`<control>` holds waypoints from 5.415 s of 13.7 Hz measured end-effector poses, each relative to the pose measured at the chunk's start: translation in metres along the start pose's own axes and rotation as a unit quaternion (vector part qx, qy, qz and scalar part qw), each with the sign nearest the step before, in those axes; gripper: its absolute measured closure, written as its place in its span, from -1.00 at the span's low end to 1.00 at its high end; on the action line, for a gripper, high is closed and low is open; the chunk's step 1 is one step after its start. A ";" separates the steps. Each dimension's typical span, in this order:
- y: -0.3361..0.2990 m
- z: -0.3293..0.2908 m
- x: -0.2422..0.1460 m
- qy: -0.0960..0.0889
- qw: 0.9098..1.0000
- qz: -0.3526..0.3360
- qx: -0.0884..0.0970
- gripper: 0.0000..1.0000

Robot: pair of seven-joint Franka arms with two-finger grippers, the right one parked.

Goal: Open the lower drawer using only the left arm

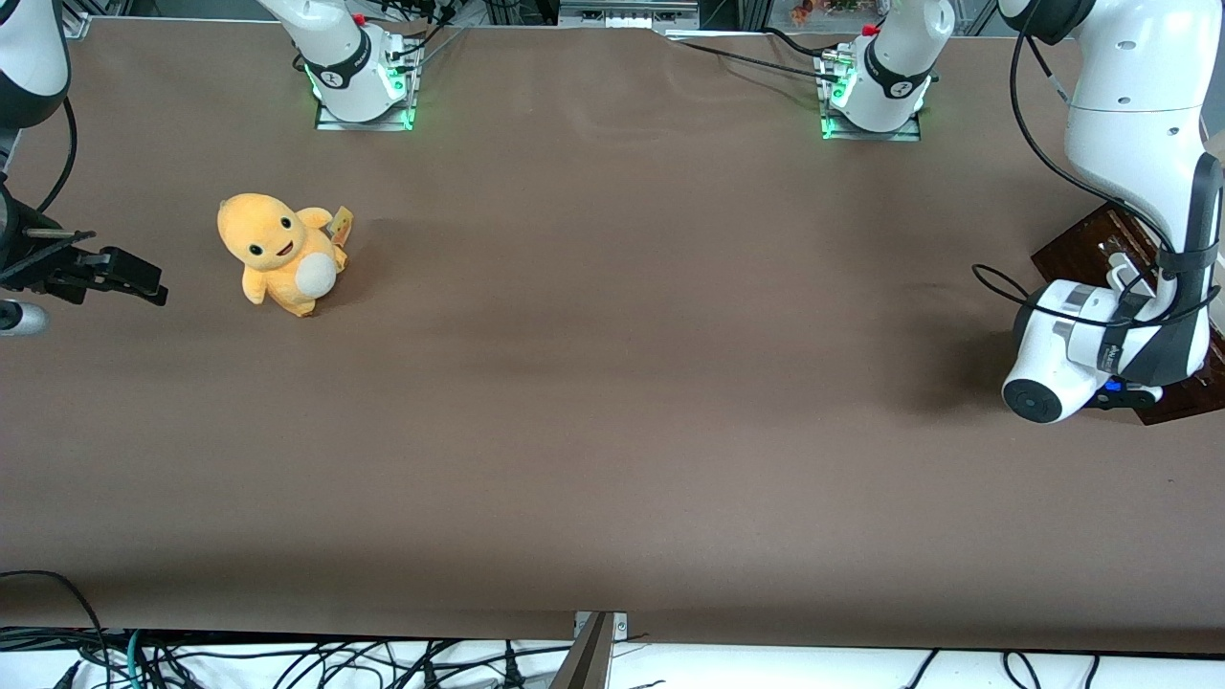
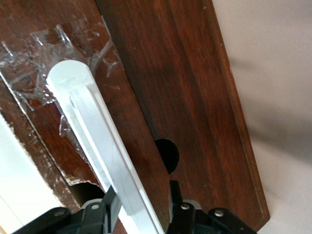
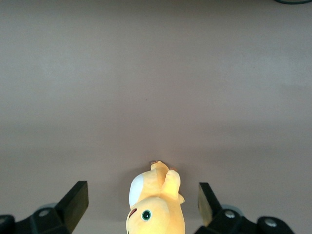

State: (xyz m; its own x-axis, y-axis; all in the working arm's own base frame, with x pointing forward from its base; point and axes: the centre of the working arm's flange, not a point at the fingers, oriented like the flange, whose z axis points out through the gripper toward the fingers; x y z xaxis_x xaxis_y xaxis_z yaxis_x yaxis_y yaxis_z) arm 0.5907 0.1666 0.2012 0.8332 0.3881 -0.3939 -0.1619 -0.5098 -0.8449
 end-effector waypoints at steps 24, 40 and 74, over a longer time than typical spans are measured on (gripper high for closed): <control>0.023 -0.035 -0.003 0.010 0.999 -0.006 0.037 0.52; 0.034 -0.055 -0.004 0.016 0.999 -0.007 0.038 0.52; -0.177 -0.267 -0.107 0.120 0.862 0.000 -0.493 -1.00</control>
State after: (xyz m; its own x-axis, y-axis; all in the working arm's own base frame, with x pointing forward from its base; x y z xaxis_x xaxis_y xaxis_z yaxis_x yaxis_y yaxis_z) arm 0.6715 0.0102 0.4894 0.9377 0.2781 -0.2085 0.2672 -0.9604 -0.0794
